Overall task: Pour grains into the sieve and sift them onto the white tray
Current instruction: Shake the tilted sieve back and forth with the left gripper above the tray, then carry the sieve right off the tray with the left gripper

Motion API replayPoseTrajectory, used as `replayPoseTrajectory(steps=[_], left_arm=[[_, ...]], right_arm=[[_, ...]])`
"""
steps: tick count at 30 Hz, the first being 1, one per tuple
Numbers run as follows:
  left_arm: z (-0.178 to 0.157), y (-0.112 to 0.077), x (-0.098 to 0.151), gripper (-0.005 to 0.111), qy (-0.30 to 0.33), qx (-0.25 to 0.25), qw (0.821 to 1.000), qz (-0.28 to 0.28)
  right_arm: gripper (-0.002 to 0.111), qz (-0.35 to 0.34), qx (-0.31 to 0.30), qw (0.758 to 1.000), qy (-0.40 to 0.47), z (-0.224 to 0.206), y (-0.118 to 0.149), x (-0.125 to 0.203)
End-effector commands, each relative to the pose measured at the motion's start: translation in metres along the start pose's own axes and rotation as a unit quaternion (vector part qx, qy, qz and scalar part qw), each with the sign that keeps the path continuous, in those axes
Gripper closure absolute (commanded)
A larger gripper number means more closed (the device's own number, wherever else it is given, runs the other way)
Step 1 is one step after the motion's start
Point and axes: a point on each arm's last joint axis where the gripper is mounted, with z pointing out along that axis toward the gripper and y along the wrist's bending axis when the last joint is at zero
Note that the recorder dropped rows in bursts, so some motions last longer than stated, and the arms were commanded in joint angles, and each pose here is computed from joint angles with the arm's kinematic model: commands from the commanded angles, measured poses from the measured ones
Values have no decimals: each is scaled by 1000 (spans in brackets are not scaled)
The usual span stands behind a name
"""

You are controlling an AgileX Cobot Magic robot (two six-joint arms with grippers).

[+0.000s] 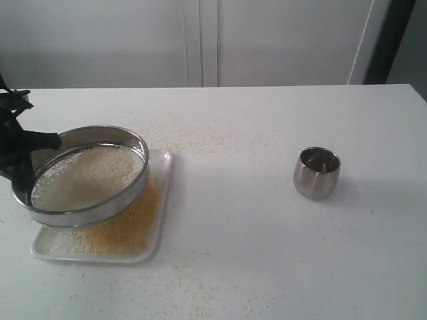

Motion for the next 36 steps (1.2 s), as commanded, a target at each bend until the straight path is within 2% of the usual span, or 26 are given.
replayPoseTrajectory(steps=[1,2,4,5,6,7,10,13,18,23,36], left_arm=[[-11,-38,5,107,-23,72,990,120],[-10,-31,2,107,-37,29,993,110],[-10,-4,-2,107,-40,-58,997,22],[-10,7,0,107,-27,-79,996,-25],[-11,13,3,107,-11,-73,996,-43],[-11,12,5,107,2,-53,998,-37],[-13,-3,5,107,-5,-1,1000,22],[-15,-8,4,107,-18,4,1000,24],[-16,-10,9,107,9,11,1000,21],[-19,-17,12,107,16,46,998,29],[-31,-81,39,107,-11,68,987,143]], right_arm=[[108,3,2,1000,-7,0,0,0],[108,3,2,1000,-7,0,0,0],[108,3,2,1000,-7,0,0,0],[108,3,2,1000,-7,0,0,0],[108,3,2,1000,-7,0,0,0],[108,3,2,1000,-7,0,0,0],[108,3,2,1000,-7,0,0,0],[108,3,2,1000,-7,0,0,0],[108,3,2,1000,-7,0,0,0],[108,3,2,1000,-7,0,0,0],[108,3,2,1000,-7,0,0,0]])
